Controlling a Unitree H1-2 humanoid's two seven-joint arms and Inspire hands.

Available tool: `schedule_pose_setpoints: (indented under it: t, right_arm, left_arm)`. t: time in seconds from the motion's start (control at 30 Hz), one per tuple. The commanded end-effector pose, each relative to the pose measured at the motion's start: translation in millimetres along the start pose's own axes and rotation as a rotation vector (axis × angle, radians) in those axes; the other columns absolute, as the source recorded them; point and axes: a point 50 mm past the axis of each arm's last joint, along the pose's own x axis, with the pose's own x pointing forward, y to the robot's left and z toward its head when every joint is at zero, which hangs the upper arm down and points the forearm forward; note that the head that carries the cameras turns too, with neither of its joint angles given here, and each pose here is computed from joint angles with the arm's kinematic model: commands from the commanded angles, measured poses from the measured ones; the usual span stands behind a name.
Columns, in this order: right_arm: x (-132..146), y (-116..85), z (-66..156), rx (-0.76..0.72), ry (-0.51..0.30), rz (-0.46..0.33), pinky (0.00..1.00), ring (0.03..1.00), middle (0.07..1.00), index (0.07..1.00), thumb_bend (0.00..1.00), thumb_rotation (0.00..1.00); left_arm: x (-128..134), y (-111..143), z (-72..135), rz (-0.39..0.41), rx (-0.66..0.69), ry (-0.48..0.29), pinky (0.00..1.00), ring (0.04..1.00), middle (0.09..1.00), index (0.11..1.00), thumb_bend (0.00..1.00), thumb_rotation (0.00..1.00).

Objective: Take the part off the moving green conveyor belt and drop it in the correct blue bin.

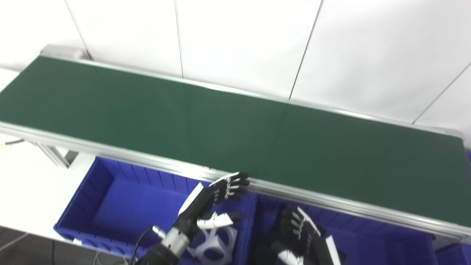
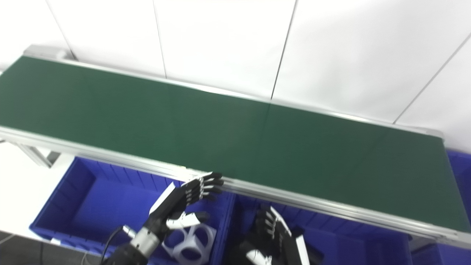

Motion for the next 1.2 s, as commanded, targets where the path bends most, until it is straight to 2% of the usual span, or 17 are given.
schedule_pose_setpoints:
  t: [0.0,0.13,0.23,0.37,0.67,0.93,1.1,1.17]
  right_arm:
    - [3,3,10,0.007,-0.083,-0.012,0.7,0.778,0.827,0.865,0.71,0.39]
    - [5,7,10,0.006,-0.078,-0.009,0.68,0.771,0.823,0.855,0.73,0.38]
    - [7,12,13,0.006,-0.079,-0.008,0.68,0.77,0.821,0.85,0.74,0.36]
    - [10,16,17,0.004,-0.075,-0.01,0.67,0.764,0.816,0.847,0.76,0.36]
    - [19,31,24,0.019,-0.078,-0.013,0.71,0.791,0.837,0.874,0.73,0.42]
    - [27,36,27,0.018,-0.087,-0.012,0.7,0.791,0.844,0.89,0.69,0.45]
    - [25,34,29,0.018,-0.083,-0.022,0.7,0.786,0.838,0.886,0.68,0.46]
    - [26,32,30,0.013,-0.081,-0.026,0.7,0.786,0.837,0.885,0.68,0.47]
  left_arm:
    - [0,9,-3,0.042,0.021,-0.02,0.63,0.712,0.781,0.818,0.67,0.63]
    - [-2,23,-13,0.087,0.004,0.008,0.63,0.719,0.786,0.811,0.55,0.58]
    - [-4,32,-15,0.13,-0.034,0.019,0.66,0.729,0.773,0.812,0.53,0.56]
    - [-6,39,-15,0.138,-0.041,0.013,0.68,0.743,0.786,0.819,0.52,0.57]
    - [-8,47,-2,0.106,-0.022,-0.005,0.71,0.765,0.81,0.826,0.57,0.61]
    - [-10,52,10,0.081,-0.007,-0.029,0.68,0.74,0.782,0.803,0.63,0.51]
    - [-12,47,21,0.044,0.017,-0.025,0.68,0.751,0.793,0.811,0.72,0.52]
    - [-13,45,26,-0.003,0.032,-0.044,0.69,0.768,0.812,0.826,0.71,0.52]
